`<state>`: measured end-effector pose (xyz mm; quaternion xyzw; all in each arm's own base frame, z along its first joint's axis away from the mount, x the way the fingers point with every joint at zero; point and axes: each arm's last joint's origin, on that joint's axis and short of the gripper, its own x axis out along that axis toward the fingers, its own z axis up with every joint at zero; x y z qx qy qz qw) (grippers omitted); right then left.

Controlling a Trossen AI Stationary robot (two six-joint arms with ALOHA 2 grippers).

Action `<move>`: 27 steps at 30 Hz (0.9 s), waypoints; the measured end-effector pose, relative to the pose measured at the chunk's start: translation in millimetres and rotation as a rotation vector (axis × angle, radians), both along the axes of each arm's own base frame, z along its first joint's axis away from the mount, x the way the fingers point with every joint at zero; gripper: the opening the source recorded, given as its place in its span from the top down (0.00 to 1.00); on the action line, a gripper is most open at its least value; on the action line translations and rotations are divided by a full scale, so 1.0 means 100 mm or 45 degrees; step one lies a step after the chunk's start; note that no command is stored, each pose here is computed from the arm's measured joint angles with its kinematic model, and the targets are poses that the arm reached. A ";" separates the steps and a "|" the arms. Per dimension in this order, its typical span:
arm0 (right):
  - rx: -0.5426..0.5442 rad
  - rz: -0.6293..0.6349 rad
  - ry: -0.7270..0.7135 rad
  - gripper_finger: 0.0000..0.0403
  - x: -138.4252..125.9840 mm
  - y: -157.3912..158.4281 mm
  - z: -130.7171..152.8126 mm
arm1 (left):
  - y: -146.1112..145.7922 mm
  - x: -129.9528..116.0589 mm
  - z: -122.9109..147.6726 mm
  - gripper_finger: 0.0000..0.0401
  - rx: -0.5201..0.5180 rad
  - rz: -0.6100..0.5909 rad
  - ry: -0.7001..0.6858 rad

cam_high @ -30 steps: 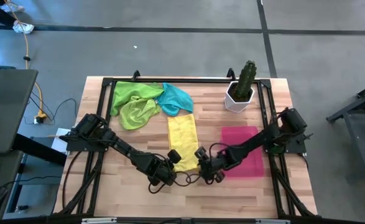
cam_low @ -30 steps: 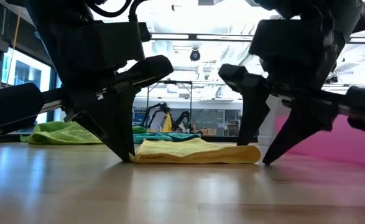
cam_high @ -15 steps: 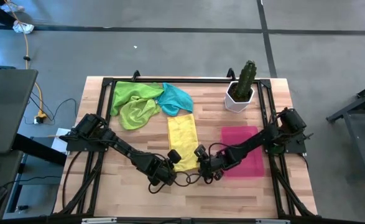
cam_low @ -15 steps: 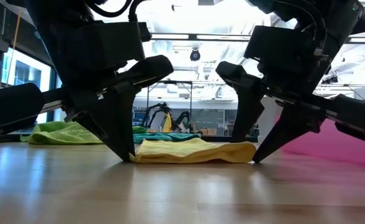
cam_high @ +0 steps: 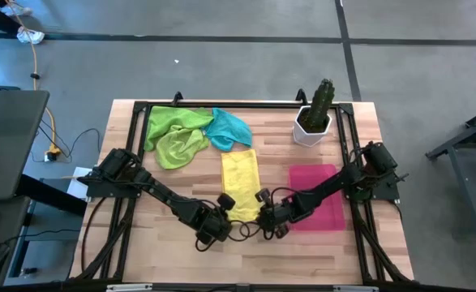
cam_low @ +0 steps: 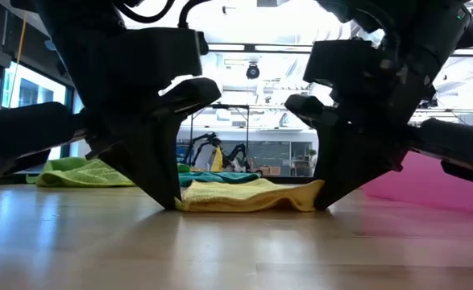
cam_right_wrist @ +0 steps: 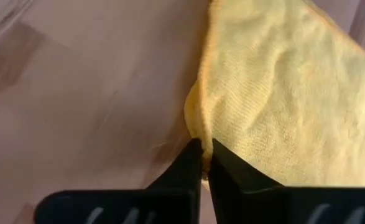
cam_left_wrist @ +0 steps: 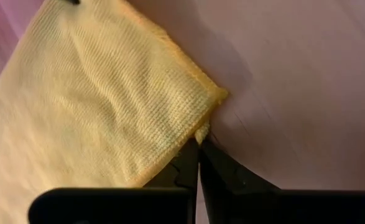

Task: Roll microfiber towels into tight, uniform cylinder then place into a basket
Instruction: Roll the yellow microfiber towel

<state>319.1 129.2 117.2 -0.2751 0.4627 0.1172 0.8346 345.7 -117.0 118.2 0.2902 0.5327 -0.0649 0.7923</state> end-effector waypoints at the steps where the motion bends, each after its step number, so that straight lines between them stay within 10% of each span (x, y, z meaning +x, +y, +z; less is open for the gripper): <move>1: 0.028 -0.029 -0.001 0.98 0.00 0.00 0.00 | 0.00 0.00 0.00 0.99 -0.022 0.045 -0.011; 14: 0.086 -0.064 -0.007 1.00 -0.01 -0.01 0.06 | -0.03 0.05 0.07 0.97 -0.196 0.333 -0.065; 22: 0.113 -0.080 -0.004 1.00 -0.01 -0.01 0.06 | -0.14 0.03 0.12 0.76 -0.073 0.122 -0.030; 27: 0.116 -0.085 -0.002 1.00 -0.01 -0.01 0.06 | -0.18 0.00 0.14 0.63 0.235 -0.063 -0.037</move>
